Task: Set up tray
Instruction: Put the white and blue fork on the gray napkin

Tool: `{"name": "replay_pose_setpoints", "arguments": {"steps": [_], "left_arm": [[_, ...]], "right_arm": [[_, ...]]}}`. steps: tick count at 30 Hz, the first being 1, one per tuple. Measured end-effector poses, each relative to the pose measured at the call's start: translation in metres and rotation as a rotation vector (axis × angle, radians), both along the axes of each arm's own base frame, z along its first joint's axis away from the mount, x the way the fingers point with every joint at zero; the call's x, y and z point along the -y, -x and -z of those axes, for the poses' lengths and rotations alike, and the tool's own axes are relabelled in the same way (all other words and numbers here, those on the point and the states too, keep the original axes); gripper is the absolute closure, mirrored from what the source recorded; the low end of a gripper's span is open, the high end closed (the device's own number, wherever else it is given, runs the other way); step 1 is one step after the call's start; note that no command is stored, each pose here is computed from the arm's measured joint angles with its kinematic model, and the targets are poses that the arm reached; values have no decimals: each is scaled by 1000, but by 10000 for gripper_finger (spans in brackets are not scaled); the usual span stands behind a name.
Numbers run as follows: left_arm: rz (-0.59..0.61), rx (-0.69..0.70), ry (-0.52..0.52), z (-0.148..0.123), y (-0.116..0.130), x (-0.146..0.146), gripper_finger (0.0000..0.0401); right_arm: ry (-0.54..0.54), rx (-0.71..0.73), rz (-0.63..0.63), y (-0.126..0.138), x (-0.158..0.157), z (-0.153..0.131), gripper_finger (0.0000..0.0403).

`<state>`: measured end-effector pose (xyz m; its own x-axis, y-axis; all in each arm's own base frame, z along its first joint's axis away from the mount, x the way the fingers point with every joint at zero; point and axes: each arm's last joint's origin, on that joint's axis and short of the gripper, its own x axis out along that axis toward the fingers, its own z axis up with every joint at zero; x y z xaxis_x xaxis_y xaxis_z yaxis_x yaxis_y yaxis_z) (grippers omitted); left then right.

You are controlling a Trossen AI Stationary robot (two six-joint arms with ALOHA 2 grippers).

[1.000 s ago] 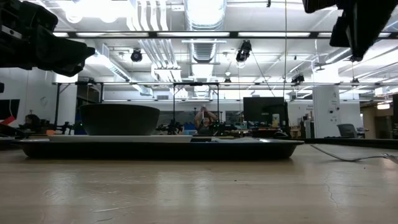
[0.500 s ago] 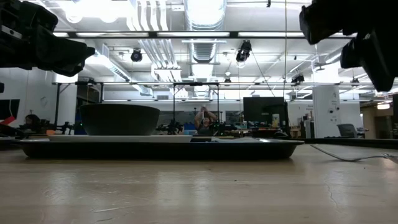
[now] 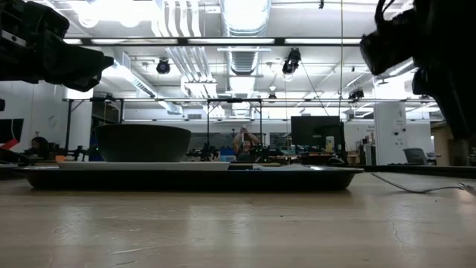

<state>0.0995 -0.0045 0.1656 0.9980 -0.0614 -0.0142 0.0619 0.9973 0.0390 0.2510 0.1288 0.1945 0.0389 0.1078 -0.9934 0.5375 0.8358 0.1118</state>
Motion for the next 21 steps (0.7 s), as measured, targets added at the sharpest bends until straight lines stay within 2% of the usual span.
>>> {"name": "replay_pose_setpoints", "arguments": {"steps": [9, 15, 21], "left_arm": [[0, 0, 0, 0, 0, 0, 337], [0, 0, 0, 0, 0, 0, 337], [0, 0, 0, 0, 0, 0, 337]], "right_arm": [[55, -72, -7, 5, 0, 21, 177], [76, -35, 40, 24, 11, 21, 177], [3, 92, 82, 36, 17, 25, 177]]}}
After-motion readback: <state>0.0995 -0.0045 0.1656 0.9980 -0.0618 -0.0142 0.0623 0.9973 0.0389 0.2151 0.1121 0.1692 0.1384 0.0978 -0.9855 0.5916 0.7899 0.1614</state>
